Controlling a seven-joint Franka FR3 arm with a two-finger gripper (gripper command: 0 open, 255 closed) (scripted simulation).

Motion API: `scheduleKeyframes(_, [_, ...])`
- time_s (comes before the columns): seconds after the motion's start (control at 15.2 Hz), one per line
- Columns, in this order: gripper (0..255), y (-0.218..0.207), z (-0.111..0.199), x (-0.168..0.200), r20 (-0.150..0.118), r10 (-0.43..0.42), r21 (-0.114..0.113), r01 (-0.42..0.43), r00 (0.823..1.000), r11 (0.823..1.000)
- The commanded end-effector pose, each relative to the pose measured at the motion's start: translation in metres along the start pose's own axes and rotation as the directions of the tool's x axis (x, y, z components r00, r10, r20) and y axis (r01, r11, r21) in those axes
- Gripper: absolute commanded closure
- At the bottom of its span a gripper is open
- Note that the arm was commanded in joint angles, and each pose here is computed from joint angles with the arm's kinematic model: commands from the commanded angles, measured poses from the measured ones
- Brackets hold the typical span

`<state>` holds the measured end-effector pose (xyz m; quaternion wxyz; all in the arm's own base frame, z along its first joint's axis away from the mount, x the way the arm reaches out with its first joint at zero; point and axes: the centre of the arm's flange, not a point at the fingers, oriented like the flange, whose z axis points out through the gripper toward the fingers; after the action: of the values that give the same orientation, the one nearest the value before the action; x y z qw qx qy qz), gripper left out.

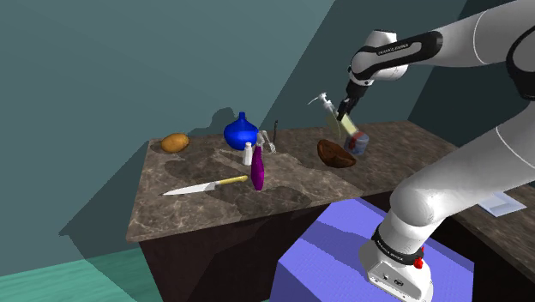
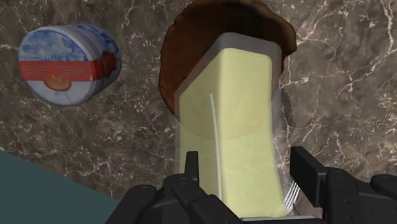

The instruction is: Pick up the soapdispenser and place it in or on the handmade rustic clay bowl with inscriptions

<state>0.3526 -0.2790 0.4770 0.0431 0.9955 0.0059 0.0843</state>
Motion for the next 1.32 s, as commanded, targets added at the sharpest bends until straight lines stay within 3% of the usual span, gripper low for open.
scheduleKeyframes(0.0, [255,0.002,-0.002,-0.025,0.0,-0.001,0.0,0.001,1.0,1.0])
scheduleKeyframes(0.2, [255,0.006,-0.007,-0.069,0.0,-0.001,0.0,0.001,1.0,1.0])
scheduleKeyframes(0.92, [255,0.001,0.05,-0.078,0.0,-0.001,0.0,0.001,1.0,1.0])
scheduleKeyframes(1.25, [255,0.001,0.051,-0.079,0.0,-0.001,0.0,0.001,1.0,1.0])
